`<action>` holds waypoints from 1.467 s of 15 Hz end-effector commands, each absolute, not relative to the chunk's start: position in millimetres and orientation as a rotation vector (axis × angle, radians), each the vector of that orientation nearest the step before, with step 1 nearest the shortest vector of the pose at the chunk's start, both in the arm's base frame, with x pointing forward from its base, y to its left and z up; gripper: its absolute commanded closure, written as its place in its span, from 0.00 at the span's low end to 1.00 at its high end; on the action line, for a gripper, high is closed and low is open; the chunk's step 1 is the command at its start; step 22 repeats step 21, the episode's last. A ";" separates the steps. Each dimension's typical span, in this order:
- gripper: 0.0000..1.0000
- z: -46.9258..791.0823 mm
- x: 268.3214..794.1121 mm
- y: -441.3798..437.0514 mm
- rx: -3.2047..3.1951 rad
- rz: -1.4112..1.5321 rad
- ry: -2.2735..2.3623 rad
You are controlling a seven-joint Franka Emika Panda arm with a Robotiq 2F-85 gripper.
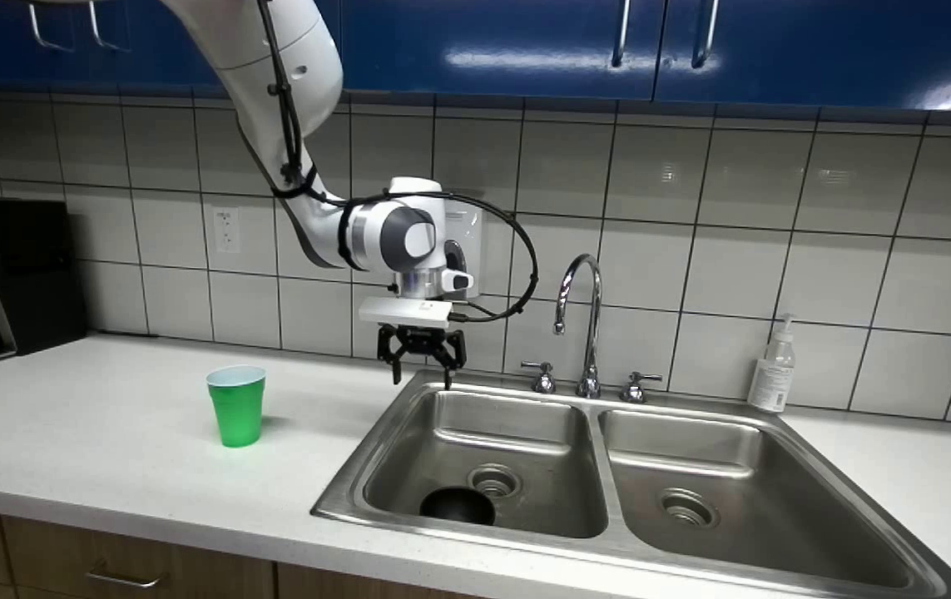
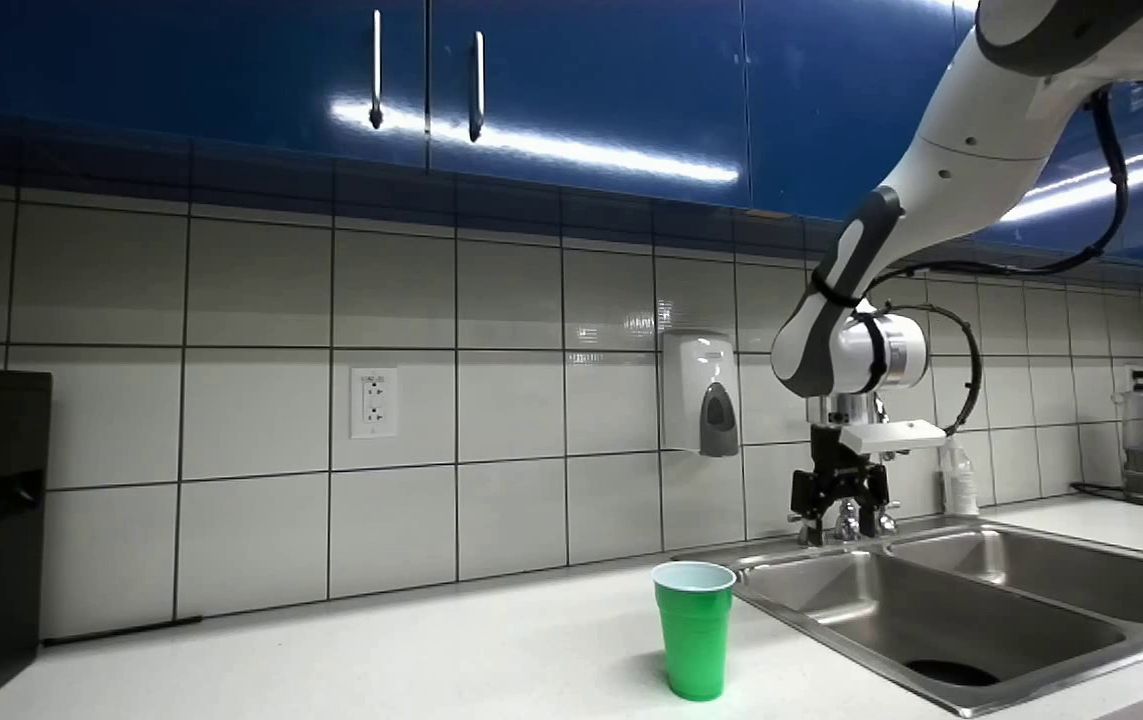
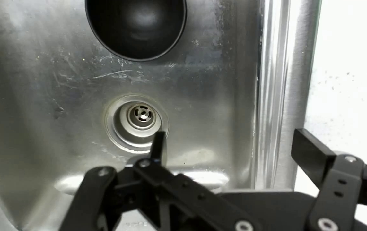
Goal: Put the black bowl in the sink on the left.
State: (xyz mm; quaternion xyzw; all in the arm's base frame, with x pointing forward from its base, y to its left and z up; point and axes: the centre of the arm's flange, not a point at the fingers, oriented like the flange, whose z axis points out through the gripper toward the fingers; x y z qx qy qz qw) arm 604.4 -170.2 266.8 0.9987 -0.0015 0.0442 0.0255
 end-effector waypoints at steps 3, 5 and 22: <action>0.00 320.0 559.5 -145.0 3.063 0.244 0.067; 0.00 334.7 548.2 -138.6 3.056 0.278 0.086; 0.00 407.4 476.4 -102.7 3.049 0.431 0.190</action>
